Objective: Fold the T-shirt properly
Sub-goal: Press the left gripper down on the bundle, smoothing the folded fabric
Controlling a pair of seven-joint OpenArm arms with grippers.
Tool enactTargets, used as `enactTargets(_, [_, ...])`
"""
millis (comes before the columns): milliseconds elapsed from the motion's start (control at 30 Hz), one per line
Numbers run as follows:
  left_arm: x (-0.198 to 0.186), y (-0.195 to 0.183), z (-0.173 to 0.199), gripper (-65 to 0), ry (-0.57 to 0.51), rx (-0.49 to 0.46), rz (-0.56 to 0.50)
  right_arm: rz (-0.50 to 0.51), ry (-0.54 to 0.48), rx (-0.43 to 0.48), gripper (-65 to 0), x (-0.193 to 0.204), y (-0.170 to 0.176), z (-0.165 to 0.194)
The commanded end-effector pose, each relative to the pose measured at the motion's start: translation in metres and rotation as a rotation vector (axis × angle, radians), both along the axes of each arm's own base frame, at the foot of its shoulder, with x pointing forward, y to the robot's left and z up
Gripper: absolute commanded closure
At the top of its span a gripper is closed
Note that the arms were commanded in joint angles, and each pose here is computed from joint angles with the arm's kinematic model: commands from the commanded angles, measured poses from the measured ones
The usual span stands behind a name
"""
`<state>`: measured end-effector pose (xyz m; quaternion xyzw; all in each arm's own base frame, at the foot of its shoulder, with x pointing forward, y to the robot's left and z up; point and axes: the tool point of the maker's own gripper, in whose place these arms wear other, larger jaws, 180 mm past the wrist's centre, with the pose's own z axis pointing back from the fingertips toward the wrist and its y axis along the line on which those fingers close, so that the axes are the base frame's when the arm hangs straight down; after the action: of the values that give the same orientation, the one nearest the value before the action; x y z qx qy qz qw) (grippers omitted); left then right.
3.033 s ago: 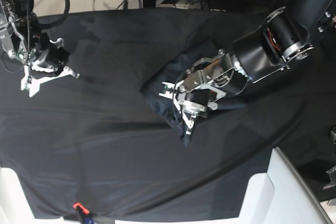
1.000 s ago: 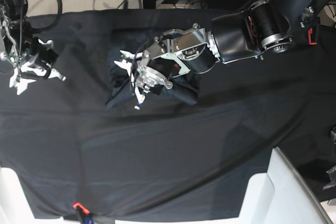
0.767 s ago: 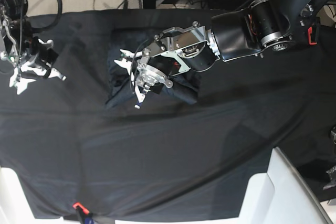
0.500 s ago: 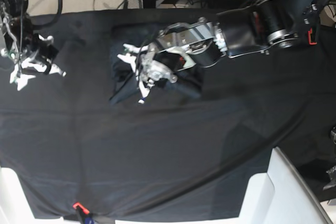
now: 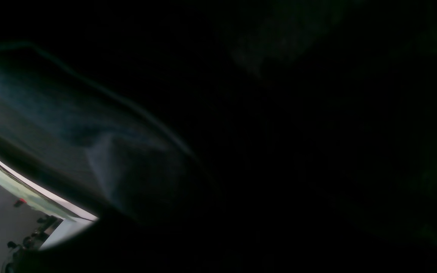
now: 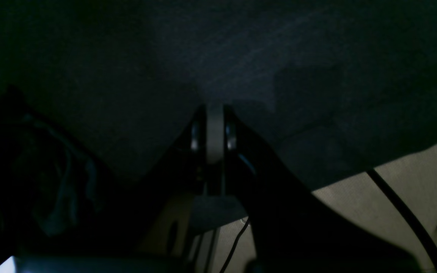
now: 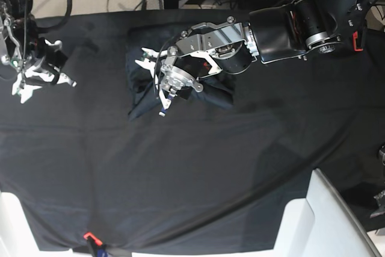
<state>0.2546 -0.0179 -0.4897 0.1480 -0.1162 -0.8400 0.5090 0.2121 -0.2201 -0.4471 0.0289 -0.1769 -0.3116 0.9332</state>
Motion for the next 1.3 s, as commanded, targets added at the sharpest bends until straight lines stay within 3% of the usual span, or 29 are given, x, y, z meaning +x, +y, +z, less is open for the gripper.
enactTargets(0, [0.000, 0.001, 0.001, 0.0, 0.009, 0.006, -0.004, 0.005, -0.033, -0.019, -0.2, 0.008, -0.005, 0.008])
enactTargets(367, [0.009, 0.030, -0.015, 0.0, 0.019, 0.098, 0.044, 0.004, -0.031, -0.017, -0.2, 0.007, -0.005, 0.007])
enactTargets(533, [0.008, 0.030, -0.016, -21.6, 0.020, 0.096, 0.043, 0.004, -0.029, -0.016, -0.2, 0.007, -0.005, 0.007])
enactTargets(867, [0.010, 0.027, -0.013, -46.1, 0.014, 0.091, 0.042, 0.004, -0.027, -0.016, -0.2, 0.007, -0.005, 0.007])
enactTargets(1067, [0.018, 0.028, -0.009, -49.9, 0.001, 0.095, 0.038, 0.004, -0.027, -0.016, -0.2, 0.007, -0.005, 0.007])
enactTargets(1267, [0.012, 0.018, 0.006, -49.9, 0.016, 0.121, -0.059, 0.001, -0.025, 0.002, -0.2, 0.006, 0.002, 0.005])
